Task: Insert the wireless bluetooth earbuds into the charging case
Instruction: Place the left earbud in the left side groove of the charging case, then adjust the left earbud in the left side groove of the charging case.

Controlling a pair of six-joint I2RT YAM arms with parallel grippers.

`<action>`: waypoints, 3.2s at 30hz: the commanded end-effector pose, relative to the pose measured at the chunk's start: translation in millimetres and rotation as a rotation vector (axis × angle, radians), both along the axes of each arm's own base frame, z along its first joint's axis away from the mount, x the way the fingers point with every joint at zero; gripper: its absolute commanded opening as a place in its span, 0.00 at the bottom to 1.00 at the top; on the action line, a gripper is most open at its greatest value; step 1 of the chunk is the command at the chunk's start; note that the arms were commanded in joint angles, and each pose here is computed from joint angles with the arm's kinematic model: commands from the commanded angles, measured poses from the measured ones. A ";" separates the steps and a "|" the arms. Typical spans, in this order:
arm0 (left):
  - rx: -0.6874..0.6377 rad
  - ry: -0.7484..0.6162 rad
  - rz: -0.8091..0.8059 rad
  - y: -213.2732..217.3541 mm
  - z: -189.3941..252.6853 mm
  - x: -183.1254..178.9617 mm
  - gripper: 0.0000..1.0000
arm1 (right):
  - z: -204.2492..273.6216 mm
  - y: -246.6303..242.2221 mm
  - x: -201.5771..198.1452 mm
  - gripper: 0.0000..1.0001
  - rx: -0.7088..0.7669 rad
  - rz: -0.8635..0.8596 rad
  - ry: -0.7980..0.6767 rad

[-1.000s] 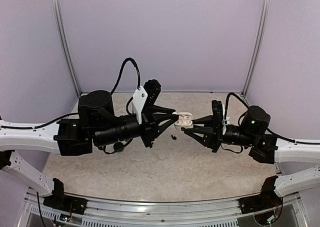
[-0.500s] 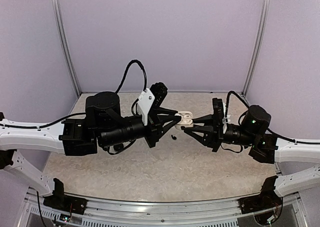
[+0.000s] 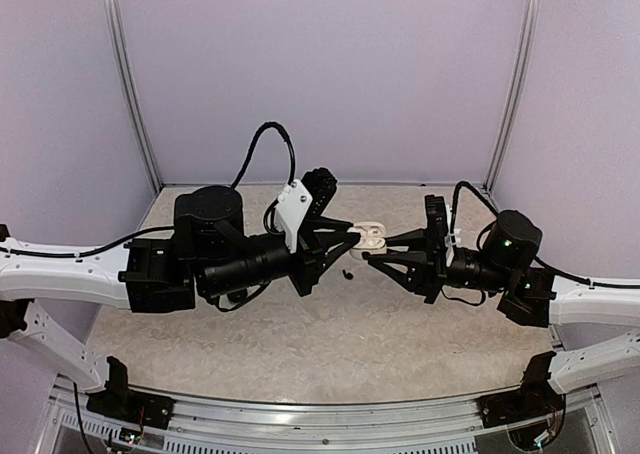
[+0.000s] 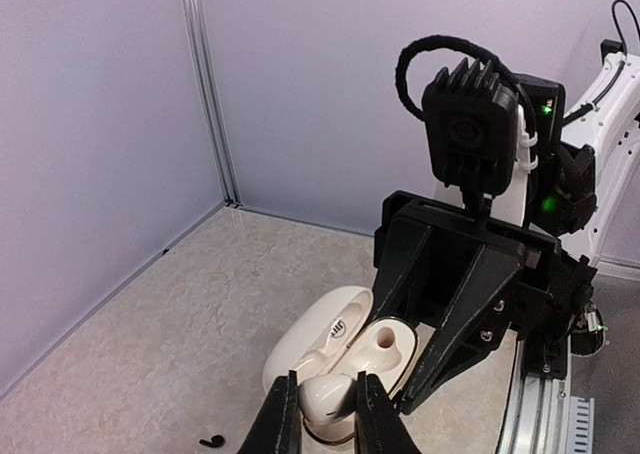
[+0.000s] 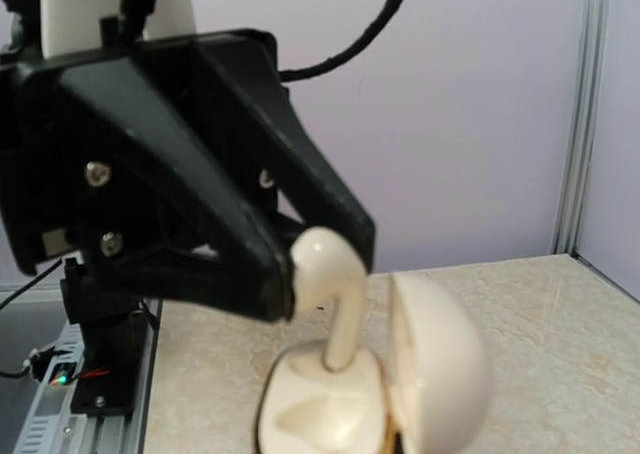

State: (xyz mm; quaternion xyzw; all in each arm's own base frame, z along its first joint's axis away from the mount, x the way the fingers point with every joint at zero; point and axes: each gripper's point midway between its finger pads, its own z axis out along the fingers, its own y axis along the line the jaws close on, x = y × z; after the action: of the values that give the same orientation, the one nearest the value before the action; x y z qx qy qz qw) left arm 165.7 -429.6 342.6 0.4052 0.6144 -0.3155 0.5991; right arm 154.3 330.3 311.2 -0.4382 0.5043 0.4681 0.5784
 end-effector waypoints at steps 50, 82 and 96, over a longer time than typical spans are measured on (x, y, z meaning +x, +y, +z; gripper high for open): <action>-0.003 0.002 0.039 30.1 -5.6 -14.4 0.79 | 19.4 -4.8 -7.9 0.00 0.045 0.004 -0.062; -0.089 0.155 -0.103 22.3 5.8 -8.0 0.99 | 8.3 5.2 -39.1 0.00 -0.031 0.211 -0.141; -0.082 0.153 -0.127 18.1 2.2 -8.5 0.99 | 10.4 5.7 -39.7 0.00 -0.026 0.216 -0.141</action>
State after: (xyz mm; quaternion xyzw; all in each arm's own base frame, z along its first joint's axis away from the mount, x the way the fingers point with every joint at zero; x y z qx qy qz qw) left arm 156.9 -409.3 330.3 0.3987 0.6291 -0.3959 0.5371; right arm 120.0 333.9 308.5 -0.5262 0.4358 0.4819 0.5486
